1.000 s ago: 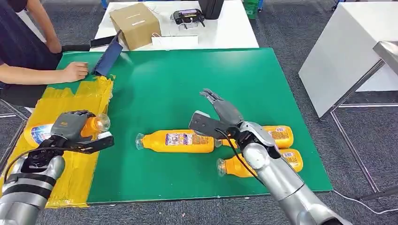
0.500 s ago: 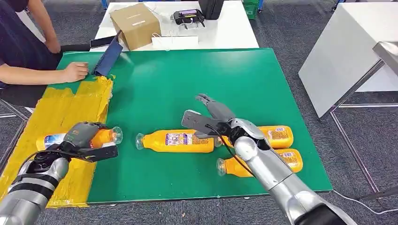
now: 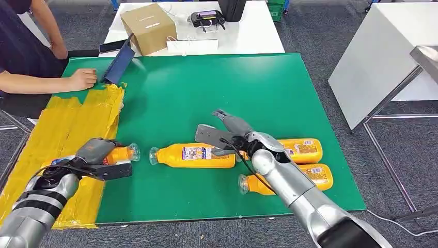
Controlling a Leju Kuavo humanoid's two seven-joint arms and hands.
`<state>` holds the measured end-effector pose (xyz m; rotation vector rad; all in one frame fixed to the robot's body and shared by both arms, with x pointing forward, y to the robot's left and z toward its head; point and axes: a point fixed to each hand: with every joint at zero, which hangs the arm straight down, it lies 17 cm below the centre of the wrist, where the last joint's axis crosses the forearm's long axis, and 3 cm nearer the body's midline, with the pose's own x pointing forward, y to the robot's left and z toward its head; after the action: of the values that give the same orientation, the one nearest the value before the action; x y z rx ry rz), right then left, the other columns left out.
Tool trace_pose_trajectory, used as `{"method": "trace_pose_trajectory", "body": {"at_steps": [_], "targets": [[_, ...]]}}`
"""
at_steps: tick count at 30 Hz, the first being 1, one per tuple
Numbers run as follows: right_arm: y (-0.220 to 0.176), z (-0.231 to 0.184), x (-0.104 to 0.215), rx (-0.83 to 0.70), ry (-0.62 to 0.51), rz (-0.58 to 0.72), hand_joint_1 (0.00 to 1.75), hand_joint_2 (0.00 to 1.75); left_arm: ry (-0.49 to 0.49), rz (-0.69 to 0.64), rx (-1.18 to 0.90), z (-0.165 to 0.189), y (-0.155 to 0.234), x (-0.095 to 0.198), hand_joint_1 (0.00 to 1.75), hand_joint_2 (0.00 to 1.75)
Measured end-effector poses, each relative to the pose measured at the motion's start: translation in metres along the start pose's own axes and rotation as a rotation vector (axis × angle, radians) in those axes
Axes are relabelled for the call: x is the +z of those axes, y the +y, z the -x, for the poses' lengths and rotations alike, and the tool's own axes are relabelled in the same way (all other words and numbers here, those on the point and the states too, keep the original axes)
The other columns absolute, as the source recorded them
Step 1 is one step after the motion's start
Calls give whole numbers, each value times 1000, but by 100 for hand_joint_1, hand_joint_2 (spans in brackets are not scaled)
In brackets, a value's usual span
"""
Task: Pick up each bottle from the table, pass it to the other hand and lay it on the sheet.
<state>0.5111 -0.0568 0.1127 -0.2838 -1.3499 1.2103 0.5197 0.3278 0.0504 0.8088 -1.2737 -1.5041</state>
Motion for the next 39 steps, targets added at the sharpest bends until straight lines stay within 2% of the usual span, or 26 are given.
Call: {"method": "trace_pose_trajectory", "body": {"at_steps": [5, 6, 13, 21, 25, 33, 39], "targets": [[4, 2, 0, 4, 6, -8, 0, 175, -3, 7, -1, -1, -3, 0, 166, 0], [4, 3, 0, 4, 7, -9, 0, 175, -4, 9, -1, -2, -4, 0, 0, 0], [11, 2, -2, 11, 12, -30, 0, 175, -26, 41, 46, -7, -10, 0, 0, 0], [47, -8, -9, 50, -4, -96, 0, 175, -72, 30, 127, -17, -9, -1, 0, 0], [80, -20, -10, 157, -49, -176, 0, 175, -183, -10, 347, -43, 3, 4, 0, 0], [118, -27, -8, 228, -69, -255, 0, 175, -221, -74, 430, -52, 25, 8, 0, 0], [134, -8, -7, 328, -10, -308, 0, 175, -237, -108, 438, -55, 37, 8, 0, 0]]}}
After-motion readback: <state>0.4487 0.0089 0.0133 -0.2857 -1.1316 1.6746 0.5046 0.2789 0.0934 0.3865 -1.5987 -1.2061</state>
